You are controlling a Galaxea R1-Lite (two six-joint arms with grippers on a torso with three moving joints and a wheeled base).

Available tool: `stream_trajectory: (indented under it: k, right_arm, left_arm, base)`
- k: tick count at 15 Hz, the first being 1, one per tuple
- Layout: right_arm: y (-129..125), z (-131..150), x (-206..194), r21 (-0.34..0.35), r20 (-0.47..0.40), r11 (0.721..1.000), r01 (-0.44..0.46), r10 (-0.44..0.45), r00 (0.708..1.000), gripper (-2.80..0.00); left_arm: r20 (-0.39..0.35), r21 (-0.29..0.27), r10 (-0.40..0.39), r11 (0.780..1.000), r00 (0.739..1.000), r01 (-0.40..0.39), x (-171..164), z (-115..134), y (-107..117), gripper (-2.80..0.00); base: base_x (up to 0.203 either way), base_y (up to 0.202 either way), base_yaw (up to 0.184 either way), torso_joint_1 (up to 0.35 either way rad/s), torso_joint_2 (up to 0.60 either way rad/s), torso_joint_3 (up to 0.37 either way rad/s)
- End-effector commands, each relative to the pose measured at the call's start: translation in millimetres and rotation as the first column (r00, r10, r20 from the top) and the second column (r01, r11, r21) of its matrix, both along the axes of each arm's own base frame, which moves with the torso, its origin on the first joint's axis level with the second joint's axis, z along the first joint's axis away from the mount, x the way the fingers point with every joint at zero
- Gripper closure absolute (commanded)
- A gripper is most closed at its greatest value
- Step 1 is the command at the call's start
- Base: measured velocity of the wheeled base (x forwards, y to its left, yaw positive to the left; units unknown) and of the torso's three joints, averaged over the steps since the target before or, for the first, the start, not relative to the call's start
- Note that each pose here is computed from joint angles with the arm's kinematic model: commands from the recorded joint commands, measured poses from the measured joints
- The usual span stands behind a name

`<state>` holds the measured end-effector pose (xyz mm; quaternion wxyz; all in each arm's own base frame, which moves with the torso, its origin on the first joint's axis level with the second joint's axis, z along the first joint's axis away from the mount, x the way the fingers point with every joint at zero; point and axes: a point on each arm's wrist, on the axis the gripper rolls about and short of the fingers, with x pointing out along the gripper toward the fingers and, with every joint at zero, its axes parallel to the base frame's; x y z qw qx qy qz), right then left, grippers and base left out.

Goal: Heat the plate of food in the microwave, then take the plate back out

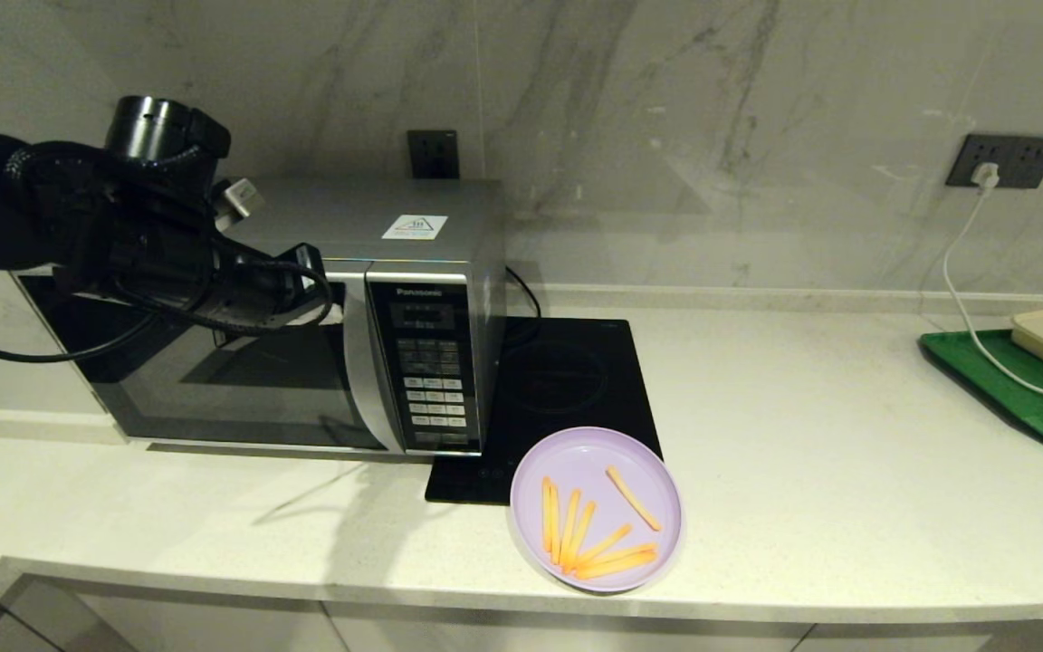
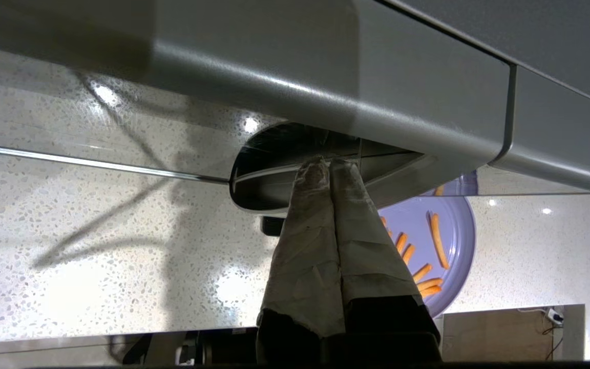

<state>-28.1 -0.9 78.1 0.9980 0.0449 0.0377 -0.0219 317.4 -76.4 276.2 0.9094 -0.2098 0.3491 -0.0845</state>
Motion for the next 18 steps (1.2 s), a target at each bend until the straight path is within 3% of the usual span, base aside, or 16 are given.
stream_trajectory:
  k: [1,5,8,11,13,15,18]
  right_arm:
    - [0.0,0.0,0.0,0.001,-0.001,1.0,0.0,0.0,1.0,0.0]
    - [0.0,0.0,0.0,0.001,-0.001,1.0,0.0,0.0,1.0,0.0]
    - [0.0,-0.1,-0.1,0.001,0.001,1.0,0.0,0.0,1.0,0.0]
    - [0.0,0.0,0.0,0.001,-0.001,1.0,0.0,0.0,1.0,0.0]
    - [0.0,0.0,0.0,0.001,-0.001,1.0,0.001,-0.001,1.0,0.0]
    - [0.0,-0.1,0.0,0.001,0.0,1.0,0.0,0.0,1.0,0.0]
    - [0.0,-0.1,-0.1,0.001,0.001,1.0,0.0,0.0,1.0,0.0]
  left_arm:
    - [0.034,-0.011,-0.005,1.0,0.999,0.005,-22.1,17.0,3.2,0.0]
    - [0.015,0.004,-0.013,1.0,1.0,0.012,-95.5,34.6,18.4,0.0]
    - [0.018,0.03,-0.03,0.999,0.999,0.029,-174.4,25.6,37.8,0.0]
    - [0.073,0.143,-0.069,0.988,0.995,0.058,-250.1,0.5,57.8,0.0]
    - [0.158,0.295,-0.101,0.954,0.982,0.051,-287.6,-17.4,69.2,0.0]
    - [0.254,0.414,-0.066,0.909,0.965,-0.047,-313.4,-25.8,78.4,0.0]
    - [0.315,0.456,0.053,0.867,0.948,-0.2,-346.3,-40.6,85.3,0.0]
  base:
    - [0.0,0.0,0.0,0.0,0.0,0.0]
    - [0.0,0.0,0.0,0.0,0.0,0.0]
    - [0.0,0.0,0.0,0.0,0.0,0.0]
    - [0.0,0.0,0.0,0.0,0.0,0.0]
    - [0.0,0.0,0.0,0.0,0.0,0.0]
    - [0.0,0.0,0.0,0.0,0.0,0.0]
    - [0.0,0.0,0.0,0.0,0.0,0.0]
